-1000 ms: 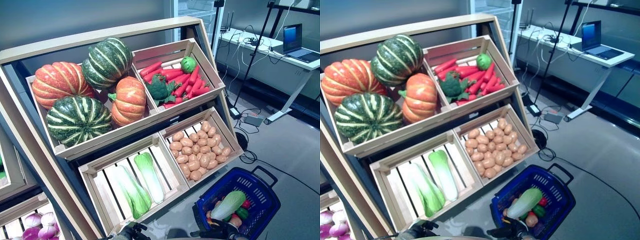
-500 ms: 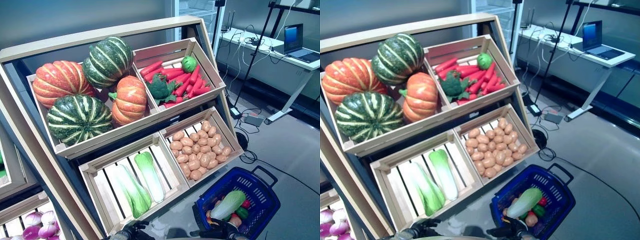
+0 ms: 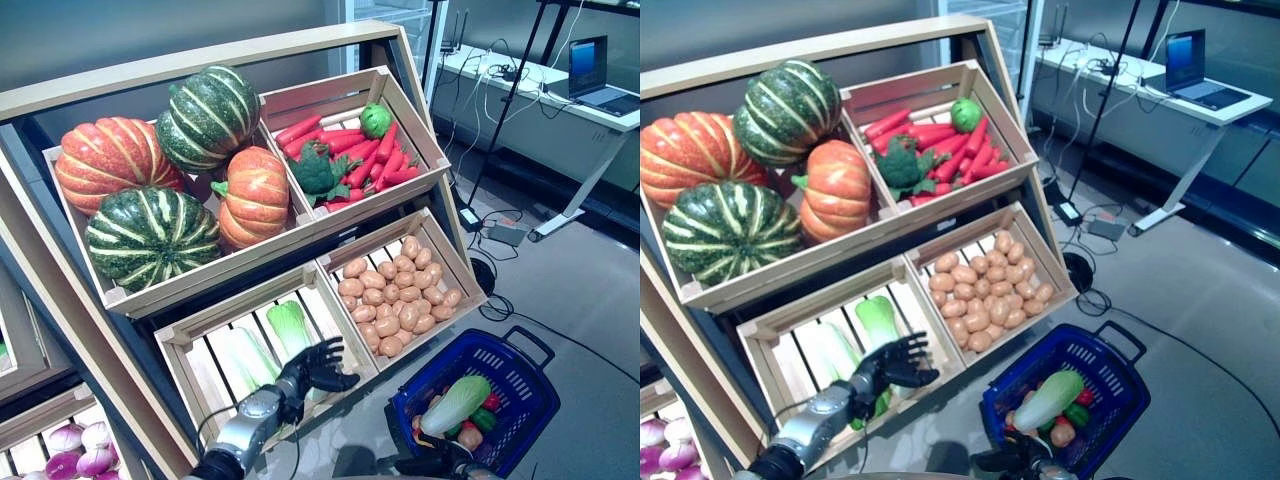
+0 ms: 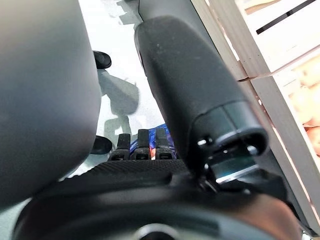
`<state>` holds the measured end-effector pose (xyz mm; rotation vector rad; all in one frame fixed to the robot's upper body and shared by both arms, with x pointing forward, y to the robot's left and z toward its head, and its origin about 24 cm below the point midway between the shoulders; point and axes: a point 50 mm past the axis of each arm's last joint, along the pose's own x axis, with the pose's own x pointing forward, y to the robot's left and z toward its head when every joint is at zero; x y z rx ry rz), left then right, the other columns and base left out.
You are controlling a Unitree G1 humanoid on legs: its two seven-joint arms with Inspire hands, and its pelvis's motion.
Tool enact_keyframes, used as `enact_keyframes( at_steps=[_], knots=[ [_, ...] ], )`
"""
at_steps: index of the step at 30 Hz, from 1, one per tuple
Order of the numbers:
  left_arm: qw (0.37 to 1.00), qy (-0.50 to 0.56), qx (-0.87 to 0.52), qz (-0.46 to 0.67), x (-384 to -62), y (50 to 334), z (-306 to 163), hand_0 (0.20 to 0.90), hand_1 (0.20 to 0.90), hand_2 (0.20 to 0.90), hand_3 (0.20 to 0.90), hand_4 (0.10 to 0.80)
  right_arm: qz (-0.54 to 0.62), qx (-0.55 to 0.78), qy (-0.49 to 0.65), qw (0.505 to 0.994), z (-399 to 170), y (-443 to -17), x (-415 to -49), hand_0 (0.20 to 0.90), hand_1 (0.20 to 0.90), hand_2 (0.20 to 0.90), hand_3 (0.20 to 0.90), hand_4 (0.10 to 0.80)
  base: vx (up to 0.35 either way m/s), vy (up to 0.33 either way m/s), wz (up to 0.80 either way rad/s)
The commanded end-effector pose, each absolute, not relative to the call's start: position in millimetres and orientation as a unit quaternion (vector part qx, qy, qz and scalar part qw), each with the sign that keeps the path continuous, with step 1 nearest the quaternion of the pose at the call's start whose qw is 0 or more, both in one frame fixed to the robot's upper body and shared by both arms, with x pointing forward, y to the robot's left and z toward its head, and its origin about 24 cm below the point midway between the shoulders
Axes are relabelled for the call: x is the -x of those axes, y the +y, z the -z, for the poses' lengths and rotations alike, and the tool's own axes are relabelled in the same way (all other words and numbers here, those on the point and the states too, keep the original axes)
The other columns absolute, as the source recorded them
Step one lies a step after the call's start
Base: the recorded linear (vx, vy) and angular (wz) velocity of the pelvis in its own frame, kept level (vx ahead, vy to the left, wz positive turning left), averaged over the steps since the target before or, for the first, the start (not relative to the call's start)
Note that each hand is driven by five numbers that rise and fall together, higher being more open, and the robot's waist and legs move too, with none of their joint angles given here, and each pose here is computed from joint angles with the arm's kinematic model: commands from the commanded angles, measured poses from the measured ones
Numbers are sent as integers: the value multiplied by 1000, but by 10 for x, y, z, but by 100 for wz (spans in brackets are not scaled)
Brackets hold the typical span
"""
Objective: Put vegetables into the basket
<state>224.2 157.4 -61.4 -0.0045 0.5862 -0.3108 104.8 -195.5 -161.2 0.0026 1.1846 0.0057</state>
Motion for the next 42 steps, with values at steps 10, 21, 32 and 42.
enact_keyframes(
  at_steps=[10, 21, 32, 42],
  knots=[
    [950, 168, -246, 89, -2733, 2097, -1, 900, 900, 900, 900, 800, 34, -16, 559, 829, 1639, -2058, -908, 900, 900, 900, 900, 800, 16, 0, 4],
    [853, 179, -485, 78, -2702, 2653, -214, 900, 900, 900, 900, 800, 37, -4, 559, 828, 1626, -2225, -797, 900, 900, 900, 900, 800, 0, 0, 0],
    [739, 149, -647, 117, -2706, 2733, -384, 900, 900, 900, 900, 800, 43, 0, 540, 841, 1574, -2354, -879, 900, 900, 900, 900, 800, -7, -2, 0],
    [682, 0, -729, 65, -2868, 2583, -598, 900, 900, 900, 900, 800, 70, 16, 485, 871, 1385, -2615, -1301, 900, 900, 900, 900, 800, -150, 10, 5]
  ],
)
